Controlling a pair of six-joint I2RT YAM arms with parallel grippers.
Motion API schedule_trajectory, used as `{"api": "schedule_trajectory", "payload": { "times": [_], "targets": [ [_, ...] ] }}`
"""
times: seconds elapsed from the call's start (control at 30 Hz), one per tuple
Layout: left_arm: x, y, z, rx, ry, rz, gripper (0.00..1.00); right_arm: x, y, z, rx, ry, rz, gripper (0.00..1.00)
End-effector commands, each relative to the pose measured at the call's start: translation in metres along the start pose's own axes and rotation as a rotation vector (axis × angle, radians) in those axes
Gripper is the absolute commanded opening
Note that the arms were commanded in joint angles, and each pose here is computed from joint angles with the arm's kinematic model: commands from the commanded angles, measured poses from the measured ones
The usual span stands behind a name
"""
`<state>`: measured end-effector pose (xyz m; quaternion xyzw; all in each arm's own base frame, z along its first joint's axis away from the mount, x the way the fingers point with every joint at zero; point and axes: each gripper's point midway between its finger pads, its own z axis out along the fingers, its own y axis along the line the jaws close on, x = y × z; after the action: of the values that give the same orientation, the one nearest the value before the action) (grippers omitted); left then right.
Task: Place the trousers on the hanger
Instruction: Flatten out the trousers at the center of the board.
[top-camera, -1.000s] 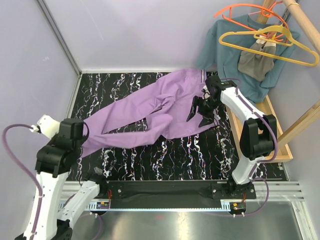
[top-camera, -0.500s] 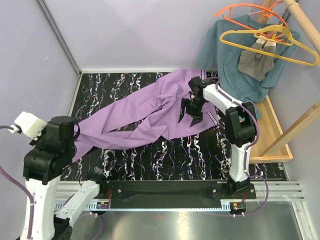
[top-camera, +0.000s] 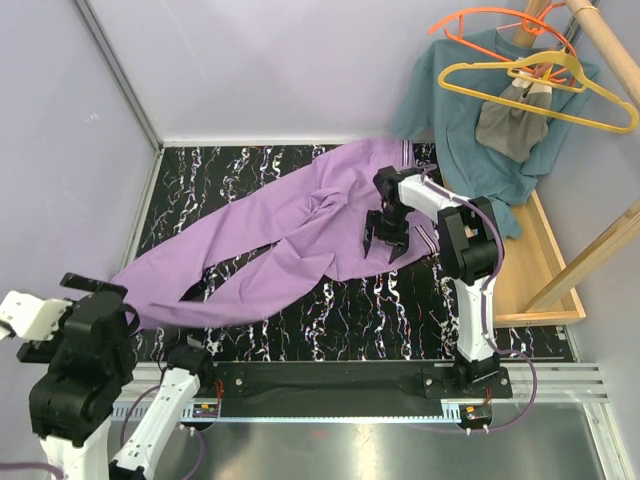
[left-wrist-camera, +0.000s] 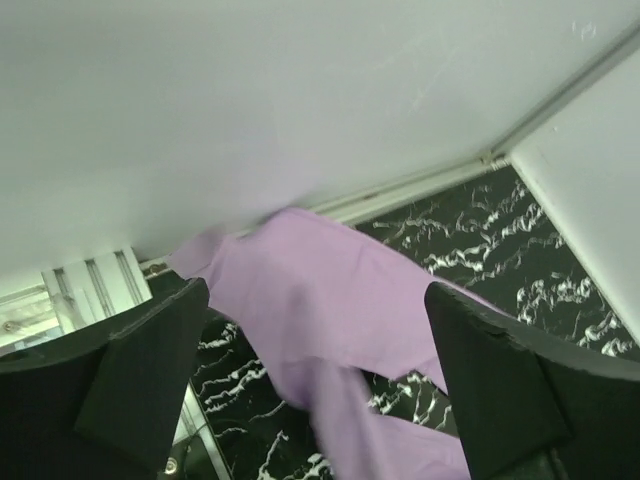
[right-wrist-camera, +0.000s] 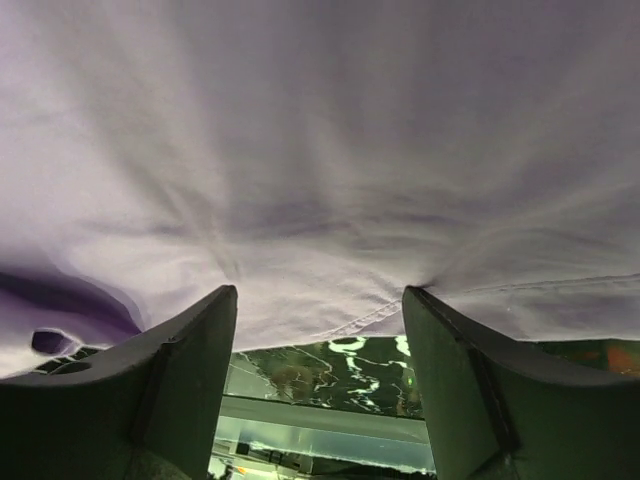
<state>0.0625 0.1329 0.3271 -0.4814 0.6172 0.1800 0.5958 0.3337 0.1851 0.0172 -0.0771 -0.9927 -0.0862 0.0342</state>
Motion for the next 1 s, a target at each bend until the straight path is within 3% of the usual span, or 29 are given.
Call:
{"api": "schedule_trajectory", "payload": {
  "times": [0.0,0.13,0.23,0.33,0.47,0.6,0.73,0.83,0.97],
  "targets": [
    [0.038,0.003,0.001,-0.046,0.146,0.143,0.99,0.000,-0.028,0.006,0.099,-0.012,0.042,0.75],
    [0.043,-0.019,0.000,-0.002,0.220,0.221,0.99,0.006,-0.056,0.002,0.159,-0.015,0.076,0.76],
    [0.063,-0.059,-0.001,0.117,0.341,0.318,0.98,0.006,-0.075,-0.008,0.185,-0.034,0.104,0.76],
    [0.109,-0.090,-0.011,0.194,0.566,0.381,0.96,-0.002,-0.086,-0.023,0.241,-0.088,0.086,0.77],
    [0.184,-0.120,-0.036,0.304,0.878,0.349,0.91,-0.019,-0.101,-0.038,0.346,-0.146,0.039,0.77],
    [0.207,-0.139,-0.048,0.383,0.965,0.242,0.81,-0.043,-0.085,-0.074,0.308,-0.248,-0.035,0.77],
    [0.224,-0.157,-0.057,0.437,1.051,0.202,0.75,-0.062,-0.032,-0.106,0.064,-0.331,-0.053,0.78],
    [0.237,-0.167,-0.066,0.458,1.140,0.192,0.68,-0.074,-0.009,-0.093,-0.039,-0.311,-0.024,0.78],
    [0.228,-0.177,-0.067,0.501,1.127,0.196,0.67,-0.101,-0.013,-0.065,0.013,-0.339,-0.007,0.77]
  ]
}}
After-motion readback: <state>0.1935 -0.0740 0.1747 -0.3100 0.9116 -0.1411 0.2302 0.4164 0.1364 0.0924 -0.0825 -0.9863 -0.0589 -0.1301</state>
